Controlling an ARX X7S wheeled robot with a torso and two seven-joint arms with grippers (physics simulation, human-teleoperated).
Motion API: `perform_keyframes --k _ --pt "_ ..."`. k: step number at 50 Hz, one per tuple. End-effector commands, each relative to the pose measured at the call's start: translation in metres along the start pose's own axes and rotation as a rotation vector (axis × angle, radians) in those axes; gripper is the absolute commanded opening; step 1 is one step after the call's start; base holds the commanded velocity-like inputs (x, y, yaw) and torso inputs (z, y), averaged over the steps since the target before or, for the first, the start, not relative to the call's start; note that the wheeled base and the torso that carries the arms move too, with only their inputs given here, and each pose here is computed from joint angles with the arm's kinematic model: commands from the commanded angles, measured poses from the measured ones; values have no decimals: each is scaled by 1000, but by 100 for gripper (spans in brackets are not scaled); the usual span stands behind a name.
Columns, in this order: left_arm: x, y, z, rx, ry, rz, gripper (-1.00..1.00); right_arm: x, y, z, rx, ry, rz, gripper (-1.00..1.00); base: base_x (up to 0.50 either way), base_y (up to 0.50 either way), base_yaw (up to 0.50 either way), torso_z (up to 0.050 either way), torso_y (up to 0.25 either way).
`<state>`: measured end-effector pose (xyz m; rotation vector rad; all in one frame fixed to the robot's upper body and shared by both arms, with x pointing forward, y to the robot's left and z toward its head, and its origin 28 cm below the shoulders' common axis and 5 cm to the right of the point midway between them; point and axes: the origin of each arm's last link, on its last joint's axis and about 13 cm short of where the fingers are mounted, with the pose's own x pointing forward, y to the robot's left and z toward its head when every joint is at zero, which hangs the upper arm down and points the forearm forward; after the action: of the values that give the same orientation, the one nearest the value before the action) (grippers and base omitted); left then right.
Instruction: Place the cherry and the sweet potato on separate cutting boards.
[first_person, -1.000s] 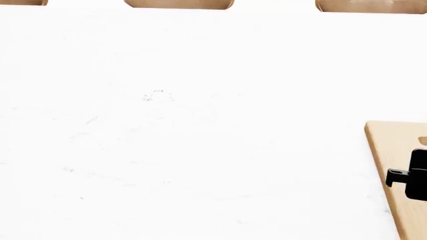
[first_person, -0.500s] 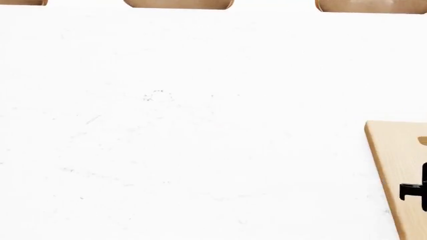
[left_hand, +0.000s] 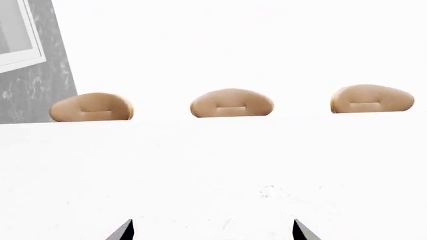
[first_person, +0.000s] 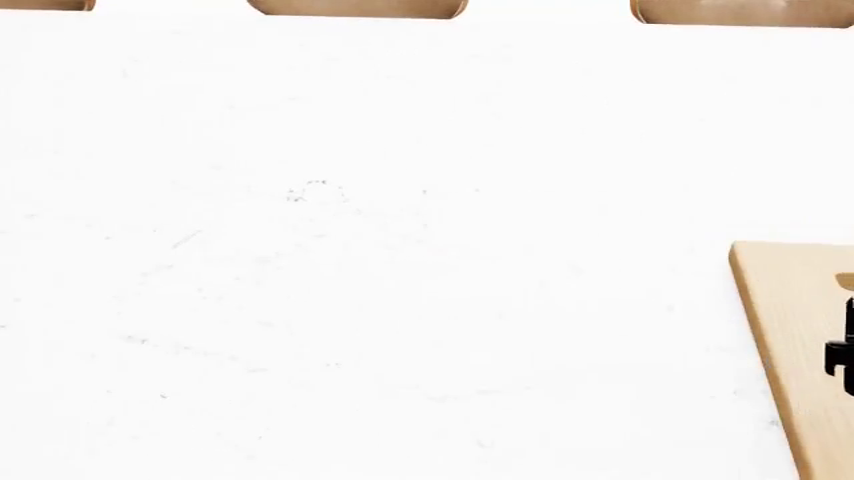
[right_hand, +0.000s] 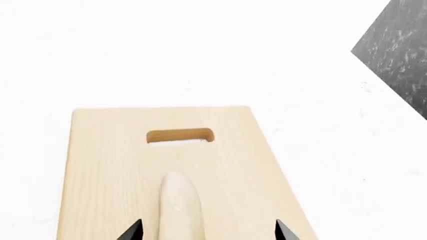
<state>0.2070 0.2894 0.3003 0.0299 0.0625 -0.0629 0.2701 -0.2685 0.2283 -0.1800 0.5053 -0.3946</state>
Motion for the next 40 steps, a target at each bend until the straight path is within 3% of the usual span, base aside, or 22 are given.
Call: perform_keyframes --k 1,10,19,32,40 --pt "-4 -4 2 -35 -28 -89 100 -13 -1 23 41 -169 27 100 0 0 0 0 0" --pt "-2 -3 4 -44 -29 -84 100 -39 -2 46 144 -374 79 100 0 0 0 0 1" --pt "0 -4 13 -45 -37 -87 100 -71 -6 72 226 -491 117 100 0 0 0 0 0" --pt "11 -16 36 -41 -68 -144 100 -98 3 132 191 -576 185 100 0 0 0 0 0" --pt "10 -13 39 -61 -75 -148 100 -114 2 154 187 -611 222 100 0 0 0 0 0"
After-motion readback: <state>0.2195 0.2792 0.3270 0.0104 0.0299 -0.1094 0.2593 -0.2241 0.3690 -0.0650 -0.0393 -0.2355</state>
